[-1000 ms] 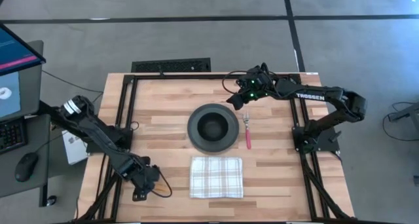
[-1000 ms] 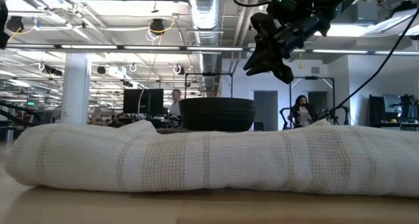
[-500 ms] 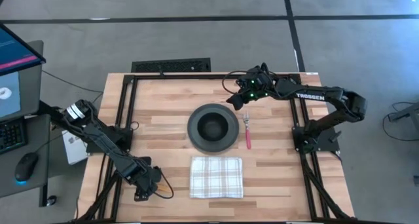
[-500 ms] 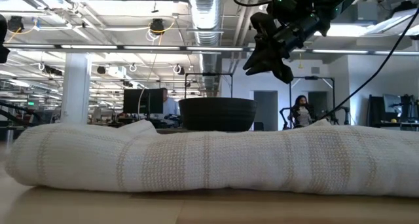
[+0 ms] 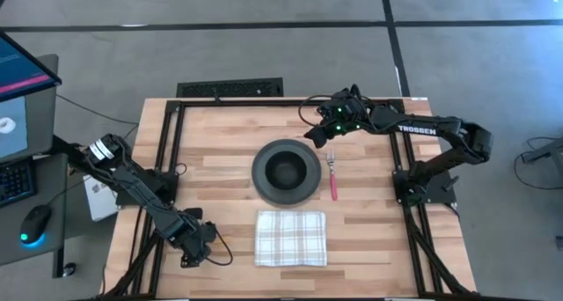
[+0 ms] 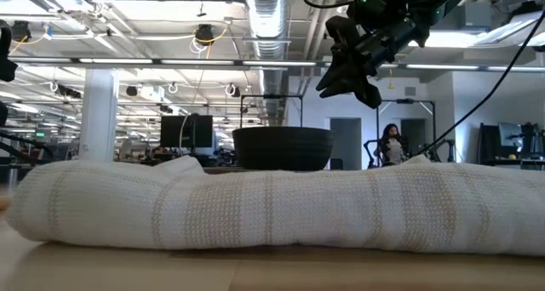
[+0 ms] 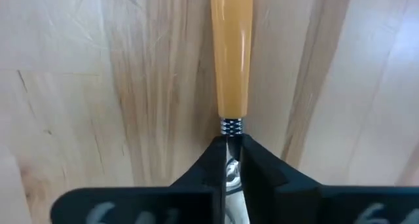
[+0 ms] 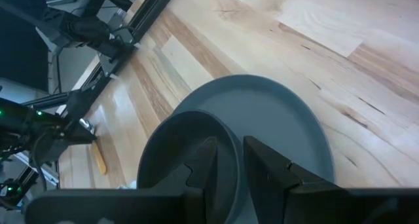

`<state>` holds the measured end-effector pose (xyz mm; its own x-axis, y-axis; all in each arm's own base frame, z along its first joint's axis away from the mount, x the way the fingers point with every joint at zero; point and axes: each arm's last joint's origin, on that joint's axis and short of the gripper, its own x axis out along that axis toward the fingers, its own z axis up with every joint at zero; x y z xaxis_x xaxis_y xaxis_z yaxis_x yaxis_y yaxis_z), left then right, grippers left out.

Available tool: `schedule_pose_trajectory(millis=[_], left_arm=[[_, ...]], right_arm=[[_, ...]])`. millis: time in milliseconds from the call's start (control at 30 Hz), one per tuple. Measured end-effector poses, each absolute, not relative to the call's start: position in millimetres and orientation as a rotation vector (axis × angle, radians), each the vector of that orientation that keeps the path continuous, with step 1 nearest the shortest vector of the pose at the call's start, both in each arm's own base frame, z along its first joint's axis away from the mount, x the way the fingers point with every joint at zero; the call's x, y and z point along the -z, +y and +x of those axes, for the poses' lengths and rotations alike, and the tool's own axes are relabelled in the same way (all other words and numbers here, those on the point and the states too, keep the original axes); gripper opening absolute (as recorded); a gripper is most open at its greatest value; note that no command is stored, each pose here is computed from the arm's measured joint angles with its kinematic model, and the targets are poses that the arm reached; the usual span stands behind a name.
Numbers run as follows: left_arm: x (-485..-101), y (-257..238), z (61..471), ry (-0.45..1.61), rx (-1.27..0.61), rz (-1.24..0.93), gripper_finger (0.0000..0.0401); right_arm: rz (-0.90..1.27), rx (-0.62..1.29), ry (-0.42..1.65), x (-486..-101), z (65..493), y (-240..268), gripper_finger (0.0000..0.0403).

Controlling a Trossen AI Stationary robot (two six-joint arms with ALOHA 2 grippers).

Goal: Set table place
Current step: Put the yellow spoon into the black bowl

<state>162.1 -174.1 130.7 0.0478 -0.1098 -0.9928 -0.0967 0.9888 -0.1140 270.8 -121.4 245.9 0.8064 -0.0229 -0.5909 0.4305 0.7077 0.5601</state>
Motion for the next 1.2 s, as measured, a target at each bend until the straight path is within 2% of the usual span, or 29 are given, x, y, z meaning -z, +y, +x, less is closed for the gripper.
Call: schedule_pose_trajectory(millis=[400, 1200], left_arm=[[-134, -171, 163, 1.506, -0.034, -0.215, 0.0005], [-161, -154, 173, 1.267, -0.148, -0.278, 0.0003]], right_arm=[[0.750, 0.269, 0.591, -246, 271, -121, 0.0098], [0.753, 0.265, 0.592, -246, 271, -121, 0.0098]])
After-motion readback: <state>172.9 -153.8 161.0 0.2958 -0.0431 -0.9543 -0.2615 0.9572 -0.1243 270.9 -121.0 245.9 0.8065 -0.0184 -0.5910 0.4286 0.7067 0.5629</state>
